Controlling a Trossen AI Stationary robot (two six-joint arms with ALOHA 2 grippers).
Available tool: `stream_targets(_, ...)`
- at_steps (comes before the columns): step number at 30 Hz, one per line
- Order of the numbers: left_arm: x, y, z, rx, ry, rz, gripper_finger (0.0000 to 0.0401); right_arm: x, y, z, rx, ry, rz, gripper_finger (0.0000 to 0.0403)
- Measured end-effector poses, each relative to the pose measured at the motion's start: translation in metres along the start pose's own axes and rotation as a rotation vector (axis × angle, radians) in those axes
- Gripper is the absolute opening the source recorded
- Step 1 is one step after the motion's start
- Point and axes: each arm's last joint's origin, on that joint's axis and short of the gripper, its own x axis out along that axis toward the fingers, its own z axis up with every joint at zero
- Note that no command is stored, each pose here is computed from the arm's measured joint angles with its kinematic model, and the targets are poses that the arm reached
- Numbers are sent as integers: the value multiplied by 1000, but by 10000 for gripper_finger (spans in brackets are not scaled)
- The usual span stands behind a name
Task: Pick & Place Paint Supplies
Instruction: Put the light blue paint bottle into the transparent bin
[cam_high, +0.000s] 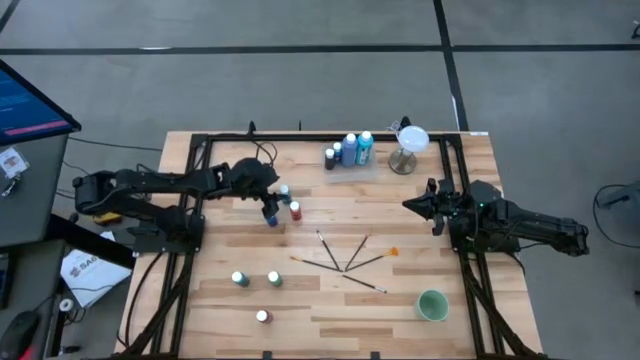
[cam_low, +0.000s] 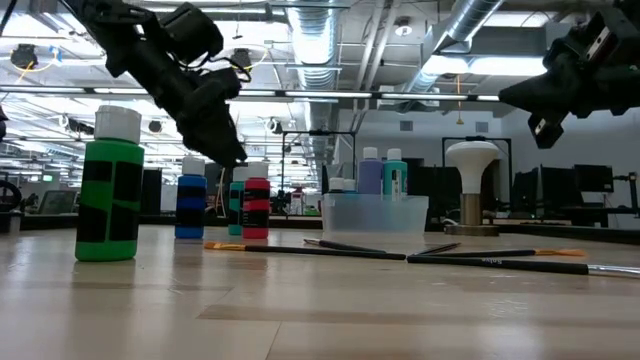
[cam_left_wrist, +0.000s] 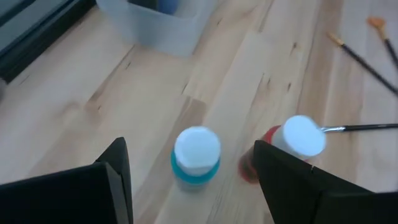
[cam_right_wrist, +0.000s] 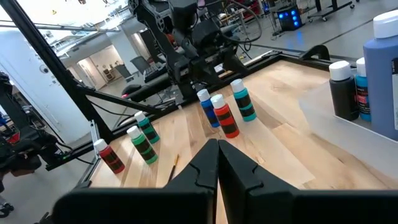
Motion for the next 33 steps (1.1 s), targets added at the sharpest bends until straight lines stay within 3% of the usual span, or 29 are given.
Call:
stream_targets(8,5,1,-2,46,5,10,195,0,0,0,0,-1,-3,4)
stream_targets(28,22,0,-7,46,45,0,12,0,0,0,0,-2,-4,4)
stream_targets(33,21,0,-7,25,45,-21,3,0,0,0,-1,-2,-3,4)
